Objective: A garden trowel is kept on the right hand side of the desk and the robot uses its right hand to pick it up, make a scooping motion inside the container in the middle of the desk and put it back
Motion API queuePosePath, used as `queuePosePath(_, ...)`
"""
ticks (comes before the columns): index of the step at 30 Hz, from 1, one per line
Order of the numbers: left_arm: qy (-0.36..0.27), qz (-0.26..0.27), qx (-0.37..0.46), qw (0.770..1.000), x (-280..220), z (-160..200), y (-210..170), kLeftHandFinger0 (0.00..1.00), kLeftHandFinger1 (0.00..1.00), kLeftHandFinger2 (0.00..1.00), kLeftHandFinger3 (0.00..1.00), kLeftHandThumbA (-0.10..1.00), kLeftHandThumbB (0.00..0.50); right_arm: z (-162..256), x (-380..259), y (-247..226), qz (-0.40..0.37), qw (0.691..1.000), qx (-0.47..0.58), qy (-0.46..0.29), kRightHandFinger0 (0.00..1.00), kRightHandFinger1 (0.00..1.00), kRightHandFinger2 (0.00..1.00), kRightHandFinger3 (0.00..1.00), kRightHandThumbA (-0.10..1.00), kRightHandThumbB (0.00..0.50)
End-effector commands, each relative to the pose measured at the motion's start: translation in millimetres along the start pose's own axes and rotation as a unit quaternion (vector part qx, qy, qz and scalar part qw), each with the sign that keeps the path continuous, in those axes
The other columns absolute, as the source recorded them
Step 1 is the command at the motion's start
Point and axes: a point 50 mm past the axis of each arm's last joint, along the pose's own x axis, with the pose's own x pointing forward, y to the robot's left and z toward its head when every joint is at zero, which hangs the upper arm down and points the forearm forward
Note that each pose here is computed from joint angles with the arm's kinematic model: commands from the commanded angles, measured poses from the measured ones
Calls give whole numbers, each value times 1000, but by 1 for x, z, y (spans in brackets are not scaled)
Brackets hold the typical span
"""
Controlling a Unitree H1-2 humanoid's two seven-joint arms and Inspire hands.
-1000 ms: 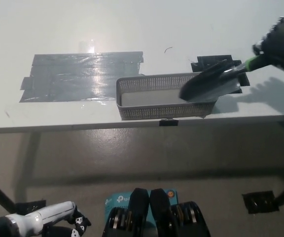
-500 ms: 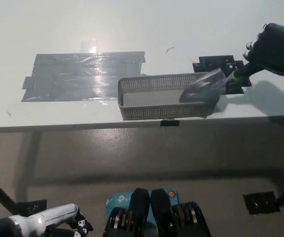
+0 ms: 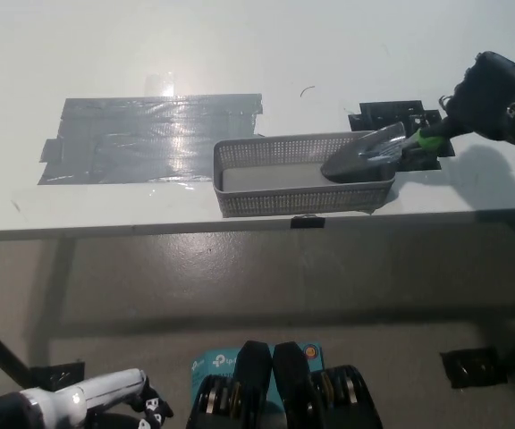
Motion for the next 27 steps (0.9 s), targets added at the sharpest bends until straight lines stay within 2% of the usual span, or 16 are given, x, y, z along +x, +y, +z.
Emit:
queuePosePath(1, -8, 21, 31, 999, -11, 16, 19, 904, 759, 757, 826, 1000, 500, -28, -10, -13, 43, 994, 1, 105, 0, 0, 129, 755, 217, 20)
queuePosePath(3, -9, 20, 29, 999, -10, 16, 20, 910, 763, 757, 830, 1000, 500, -23, -10, -22, 23, 996, -5, 90, 0, 7, 193, 622, 159, 38)
queuePosePath(5, -8, 19, 32, 999, -10, 16, 22, 922, 775, 756, 837, 1000, 500, -17, -9, -31, 10, 996, -10, 87, 0, 96, 433, 593, 146, 44)
queuePosePath(6, -8, 19, 32, 999, -10, 17, 22, 924, 774, 755, 836, 1000, 500, -14, -8, -34, 3, 996, -7, 84, 0, 79, 420, 524, 139, 56)
queuePosePath(7, -9, 18, 33, 999, -9, 18, 23, 934, 771, 748, 826, 1000, 500, -10, -7, -37, -9, 997, 2, 76, 0, 51, 397, 438, 253, 41)
queuePosePath(8, -9, 17, 35, 999, -9, 19, 24, 938, 770, 745, 823, 1000, 500, -5, -8, -43, -27, 998, 17, 62, 0, 37, 399, 435, 288, 27)
queuePosePath(9, -9, 17, 37, 999, -9, 20, 25, 939, 767, 741, 822, 1000, 500, -4, -8, -43, -31, 998, 22, 59, 0, 31, 399, 437, 275, 24)
queuePosePath(10, -11, 17, 37, 999, -9, 21, 26, 941, 764, 739, 821, 1000, 500, 4, -10, -48, -67, 996, 57, 33, 0, 18, 364, 336, 148, 1)
queuePosePath(11, -10, 16, 40, 999, -9, 21, 27, 940, 764, 750, 828, 1000, 500, 6, -11, -48, -69, 995, 60, 30, 0, 24, 379, 273, 134, 0)
queuePosePath(12, -9, 16, 44, 999, -9, 23, 28, 920, 758, 751, 831, 1000, 500, 13, -10, -49, -68, 995, 62, 22, 0, 106, 495, 217, 82, 0)
queuePosePath(13, -12, 16, 45, 999, -8, 24, 29, 910, 750, 745, 822, 1000, 500, 19, -11, -47, -80, 994, 69, 11, 0, 130, 525, 212, 9, 0)
queuePosePath(15, -11, 15, 50, 999, -9, 25, 30, 904, 755, 755, 827, 1000, 500, 35, -8, -42, -103, 992, 73, -14, 0, 120, 524, 143, 16, 0)
queuePosePath(17, -13, 15, 48, 999, -9, 25, 30, 899, 749, 749, 817, 1000, 500, 42, -8, -41, -108, 991, 76, -23, 0, 115, 535, 124, 37, 0)
queuePosePath(19, -14, 15, 51, 998, -9, 27, 34, 926, 753, 744, 816, 1000, 500, 48, -10, -40, -151, 983, 92, -42, 0, 98, 515, 125, -95, 0)
queuePosePath(24, -11, 13, 54, 998, -8, 27, 34, 943, 757, 745, 820, 1000, 500, 66, -7, -37, -200, 969, 130, -67, 0, 89, 504, 21, -100, 0)
queuePosePath(27, -12, 13, 52, 998, -7, 27, 33, 946, 750, 737, 826, 1000, 500, 80, -5, -37, -231, 959, 136, -87, 0, 111, 549, 165, -100, 0)
